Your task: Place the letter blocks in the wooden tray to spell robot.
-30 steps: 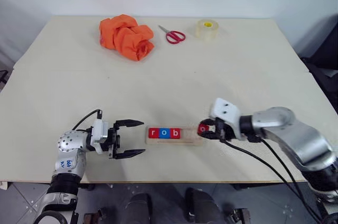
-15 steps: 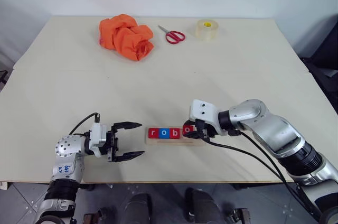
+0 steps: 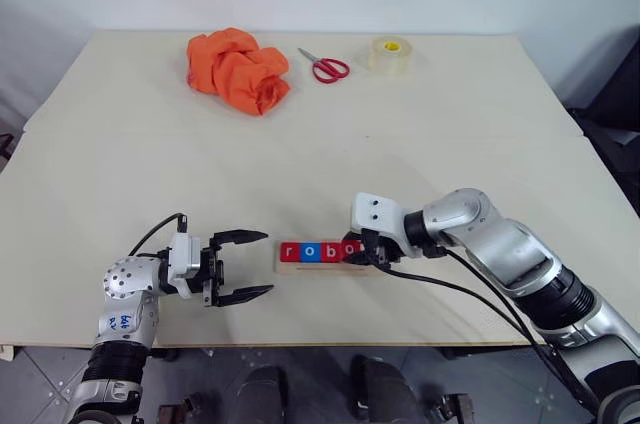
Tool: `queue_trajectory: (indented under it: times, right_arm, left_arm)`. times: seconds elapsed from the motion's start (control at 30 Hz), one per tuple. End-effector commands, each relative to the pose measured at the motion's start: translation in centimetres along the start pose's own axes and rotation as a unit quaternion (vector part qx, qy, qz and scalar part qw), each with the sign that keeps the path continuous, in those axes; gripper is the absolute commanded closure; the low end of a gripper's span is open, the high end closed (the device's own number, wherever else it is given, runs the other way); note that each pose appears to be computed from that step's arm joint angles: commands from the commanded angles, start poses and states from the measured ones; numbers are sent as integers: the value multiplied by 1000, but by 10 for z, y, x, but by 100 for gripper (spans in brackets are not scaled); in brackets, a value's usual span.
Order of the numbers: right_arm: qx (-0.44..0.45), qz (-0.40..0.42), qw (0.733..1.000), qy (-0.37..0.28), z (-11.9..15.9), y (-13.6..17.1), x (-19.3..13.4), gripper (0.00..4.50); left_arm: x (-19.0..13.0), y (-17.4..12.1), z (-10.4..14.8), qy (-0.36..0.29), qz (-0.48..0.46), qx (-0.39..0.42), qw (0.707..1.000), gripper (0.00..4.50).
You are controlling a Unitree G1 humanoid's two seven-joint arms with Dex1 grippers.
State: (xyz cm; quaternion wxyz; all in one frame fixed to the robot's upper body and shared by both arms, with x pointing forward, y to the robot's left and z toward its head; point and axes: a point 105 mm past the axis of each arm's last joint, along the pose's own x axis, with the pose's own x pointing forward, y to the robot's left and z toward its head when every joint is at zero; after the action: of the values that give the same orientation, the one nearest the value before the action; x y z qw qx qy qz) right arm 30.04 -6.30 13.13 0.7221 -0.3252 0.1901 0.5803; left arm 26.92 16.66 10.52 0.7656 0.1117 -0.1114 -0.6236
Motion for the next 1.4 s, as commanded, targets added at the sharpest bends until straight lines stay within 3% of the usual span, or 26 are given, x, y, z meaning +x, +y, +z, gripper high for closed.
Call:
queue_trajectory:
  times: [0.03,0.07,0.33,0.4,0.63,0.83,1.13,1.4]
  right_arm:
    - [-22,0,1000,-8,10,-1,-2,305]
    - [-23,1,1000,-8,10,-1,-2,305]
    - [-30,8,999,-14,15,1,-4,42]
    - [-30,6,999,-16,17,1,-6,6]
    - [-24,-2,999,-21,16,0,-8,6]
    - [2,-33,997,-67,11,2,-28,6]
    - [63,-136,984,-99,-45,6,-94,6]
    - [129,-226,964,-56,-99,19,-142,6]
  left_arm:
    - [-2,1,5,0,1,13,1000,0]
    - [-2,2,5,0,1,13,1000,0]
    - [-1,4,5,-1,4,13,1000,0]
    - [-1,4,5,-1,4,13,1000,0]
    - [1,5,5,-2,3,13,1000,0]
    - [1,6,5,-3,1,12,1000,0]
    - [2,10,4,-1,-7,9,1000,0]
    - [5,14,4,-5,-17,10,1000,0]
